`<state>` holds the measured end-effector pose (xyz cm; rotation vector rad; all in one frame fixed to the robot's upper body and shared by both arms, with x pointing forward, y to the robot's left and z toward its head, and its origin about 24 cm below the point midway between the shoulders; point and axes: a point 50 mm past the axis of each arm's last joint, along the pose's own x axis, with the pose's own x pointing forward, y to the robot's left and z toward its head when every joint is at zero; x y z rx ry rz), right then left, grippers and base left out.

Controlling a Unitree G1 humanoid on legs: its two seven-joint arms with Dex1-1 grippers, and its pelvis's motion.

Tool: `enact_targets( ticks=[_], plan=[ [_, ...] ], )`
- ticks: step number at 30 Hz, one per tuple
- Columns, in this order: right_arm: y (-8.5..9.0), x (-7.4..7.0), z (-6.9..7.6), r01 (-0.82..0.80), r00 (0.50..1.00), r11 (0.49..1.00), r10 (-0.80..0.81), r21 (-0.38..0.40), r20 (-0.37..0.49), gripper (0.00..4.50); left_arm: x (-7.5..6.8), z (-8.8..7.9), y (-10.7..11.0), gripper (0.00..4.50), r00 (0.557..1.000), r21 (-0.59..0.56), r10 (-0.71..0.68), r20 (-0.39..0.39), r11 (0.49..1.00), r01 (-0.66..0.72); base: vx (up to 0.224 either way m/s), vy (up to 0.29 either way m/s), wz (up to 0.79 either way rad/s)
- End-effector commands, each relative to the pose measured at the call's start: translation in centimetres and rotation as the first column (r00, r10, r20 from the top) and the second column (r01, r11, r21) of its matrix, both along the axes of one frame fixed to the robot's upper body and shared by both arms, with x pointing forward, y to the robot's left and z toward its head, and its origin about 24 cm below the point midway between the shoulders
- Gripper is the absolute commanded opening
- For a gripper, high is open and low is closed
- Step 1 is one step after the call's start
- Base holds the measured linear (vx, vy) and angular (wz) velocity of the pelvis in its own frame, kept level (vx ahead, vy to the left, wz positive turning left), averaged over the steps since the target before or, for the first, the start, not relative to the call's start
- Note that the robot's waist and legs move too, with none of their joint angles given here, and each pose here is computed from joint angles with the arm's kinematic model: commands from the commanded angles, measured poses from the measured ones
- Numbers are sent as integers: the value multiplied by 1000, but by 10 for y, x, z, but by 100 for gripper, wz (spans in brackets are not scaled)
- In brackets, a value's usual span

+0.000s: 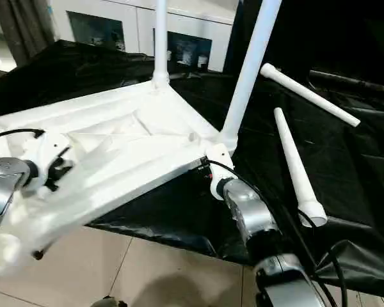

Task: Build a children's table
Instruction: Rotate table base

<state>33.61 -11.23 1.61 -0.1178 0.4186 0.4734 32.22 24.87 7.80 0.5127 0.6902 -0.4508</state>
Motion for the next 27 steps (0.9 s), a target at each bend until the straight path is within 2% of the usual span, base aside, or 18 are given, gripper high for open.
enact_targets(
  ticks=[1,7,11,13,18,19,21,24,27],
  plan=[
    [14,6,12,-45,998,999,43,27,53,396,-5,-7,-35,180,985,-124,-161,-59,980,153,0,0,0],
    [21,9,13,-67,996,997,64,40,64,396,-8,-5,-69,180,947,-240,-315,-61,926,293,0,0,0],
    [21,12,15,-73,995,996,70,41,75,396,-3,-3,-91,180,922,-271,-385,-36,892,362,0,0,0],
    [17,16,19,-55,994,998,52,35,93,396,5,0,-106,180,912,-275,-411,2,876,396,0,0,0],
    [6,22,28,-22,990,1000,20,14,137,396,22,2,-114,180,915,-195,-397,76,894,404,0,0,0],
    [6,22,28,-22,990,1000,20,14,137,396,22,2,-114,180,915,-195,-397,76,894,404,0,0,0],
    [-12,26,40,20,981,1000,-18,-10,195,396,36,6,-127,180,912,-190,-385,144,893,407,0,0,0],
    [-23,27,48,44,973,999,-41,-8,226,396,46,9,-136,180,911,-167,-358,206,904,393,0,0,0],
    [-32,28,57,62,964,998,-58,-7,258,396,59,14,-141,180,901,-89,-307,308,933,348,0,0,0]
  ],
)
